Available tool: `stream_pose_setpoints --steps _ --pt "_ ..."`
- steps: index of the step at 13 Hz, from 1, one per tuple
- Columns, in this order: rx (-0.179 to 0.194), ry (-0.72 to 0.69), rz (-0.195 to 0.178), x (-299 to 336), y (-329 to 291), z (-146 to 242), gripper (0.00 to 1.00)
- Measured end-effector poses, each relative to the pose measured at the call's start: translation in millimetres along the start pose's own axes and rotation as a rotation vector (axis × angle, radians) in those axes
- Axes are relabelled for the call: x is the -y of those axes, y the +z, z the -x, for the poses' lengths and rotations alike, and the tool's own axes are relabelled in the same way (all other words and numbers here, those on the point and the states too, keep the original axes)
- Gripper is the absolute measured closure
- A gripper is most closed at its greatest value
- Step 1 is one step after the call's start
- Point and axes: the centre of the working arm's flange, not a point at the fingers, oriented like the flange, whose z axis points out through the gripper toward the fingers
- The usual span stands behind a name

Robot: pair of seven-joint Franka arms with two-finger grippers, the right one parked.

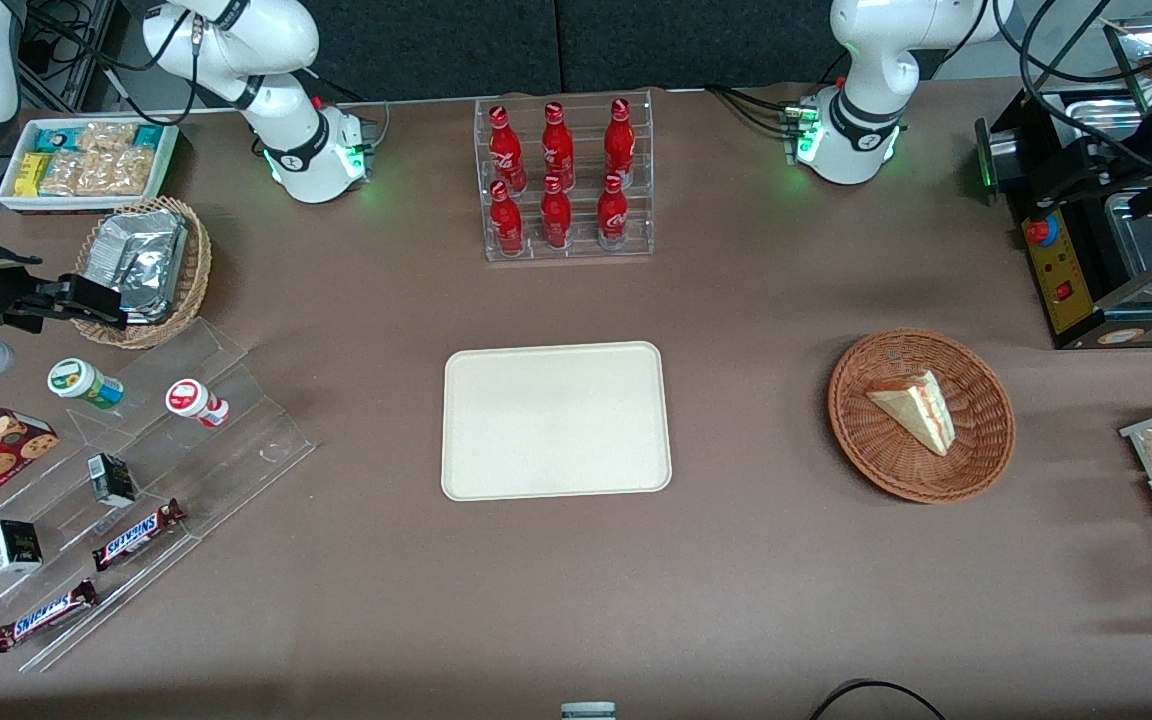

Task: Place sandwich from basket to tray
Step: 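Move the left gripper over the wicker basket holding the sandwich, then lower the open left gripper and grasp the wrapped sandwich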

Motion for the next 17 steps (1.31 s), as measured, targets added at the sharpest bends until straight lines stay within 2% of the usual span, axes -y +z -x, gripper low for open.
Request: stream_pose_setpoints --steps 4,6,8,12,14,17 --pt "0.003 -0.001 0.001 4 1 0 0.00" --pt "0.022 -0.014 -0.016 8 11 -8 0.00" --pt "0.040 -0.084 -0.050 14 36 -30 0.00" --pt "0.028 -0.294 -0.067 13 122 -73 0.00" --pt "0.006 -0.379 -0.073 13 164 -82 0.00" --pt "-0.067 -0.538 -0.054 19 236 -89 0.00"
